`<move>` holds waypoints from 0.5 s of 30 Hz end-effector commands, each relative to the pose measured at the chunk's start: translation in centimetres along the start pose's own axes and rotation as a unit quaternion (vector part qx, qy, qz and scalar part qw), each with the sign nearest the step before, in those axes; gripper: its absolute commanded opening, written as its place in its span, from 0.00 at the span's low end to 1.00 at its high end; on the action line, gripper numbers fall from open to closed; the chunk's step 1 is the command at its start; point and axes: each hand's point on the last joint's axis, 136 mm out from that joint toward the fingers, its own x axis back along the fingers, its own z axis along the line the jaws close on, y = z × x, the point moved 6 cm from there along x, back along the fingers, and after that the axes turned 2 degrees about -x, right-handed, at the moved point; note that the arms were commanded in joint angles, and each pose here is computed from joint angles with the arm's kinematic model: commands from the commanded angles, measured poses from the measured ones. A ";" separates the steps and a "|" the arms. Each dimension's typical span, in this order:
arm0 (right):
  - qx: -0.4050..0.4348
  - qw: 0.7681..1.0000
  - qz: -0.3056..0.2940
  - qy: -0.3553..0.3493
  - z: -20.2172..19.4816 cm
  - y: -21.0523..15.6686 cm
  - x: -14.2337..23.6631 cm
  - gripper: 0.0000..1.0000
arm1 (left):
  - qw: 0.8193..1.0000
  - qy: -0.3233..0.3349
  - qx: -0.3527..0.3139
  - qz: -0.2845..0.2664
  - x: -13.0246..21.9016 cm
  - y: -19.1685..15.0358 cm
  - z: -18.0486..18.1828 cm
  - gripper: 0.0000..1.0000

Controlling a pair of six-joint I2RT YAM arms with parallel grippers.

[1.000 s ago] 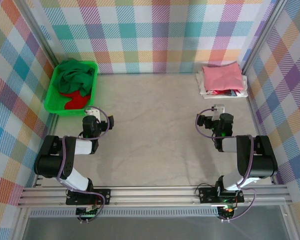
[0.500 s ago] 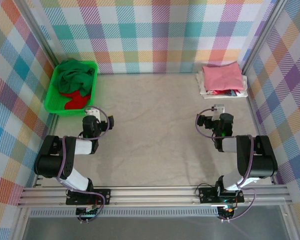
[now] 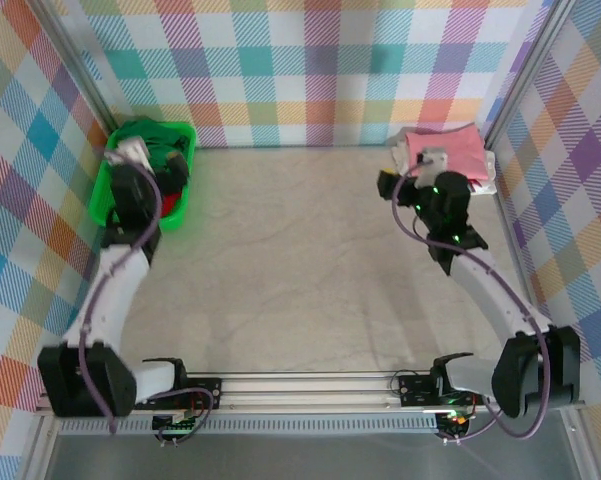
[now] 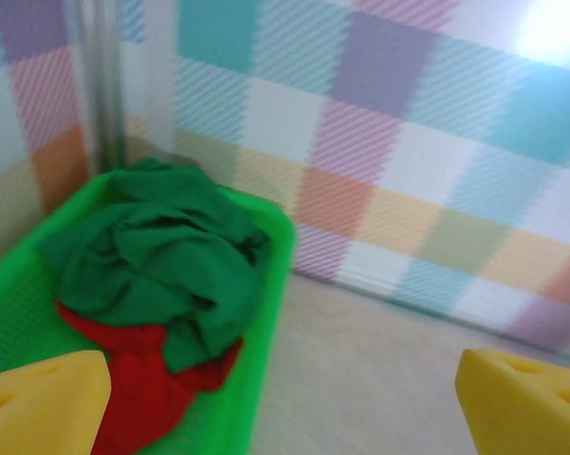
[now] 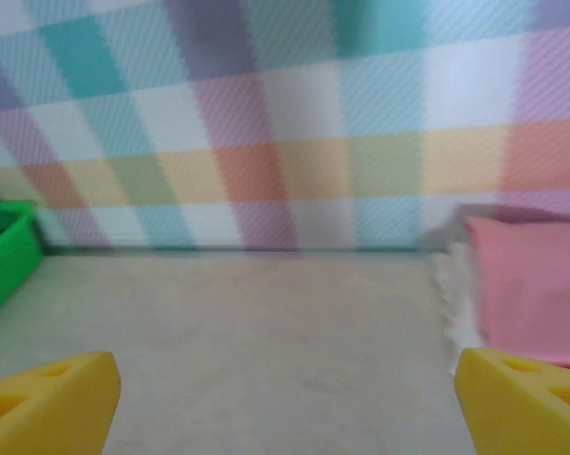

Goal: Fold and stack the t-shirts

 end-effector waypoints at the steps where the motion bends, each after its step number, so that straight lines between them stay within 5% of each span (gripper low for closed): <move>1: -0.008 0.994 0.109 0.008 1.1 -3.9 -2.2 0.92 | 0.975 0.112 -0.013 0.192 -4.1 -5.2 4.8 0.95; 5: -0.021 0.991 0.131 0.020 2.0 -4.2 -3.4 0.93 | 0.957 0.149 -0.034 0.245 -10.1 -6.0 7.3 0.97; 9: -0.021 0.988 0.150 0.017 2.0 -5.3 -2.9 0.94 | 0.948 0.104 -0.053 0.295 -16.4 -8.2 7.2 0.99; 15: -0.010 0.986 0.166 -0.002 1.5 -6.3 -1.3 0.95 | 0.951 0.077 -0.066 0.292 -22.5 -9.4 6.9 0.96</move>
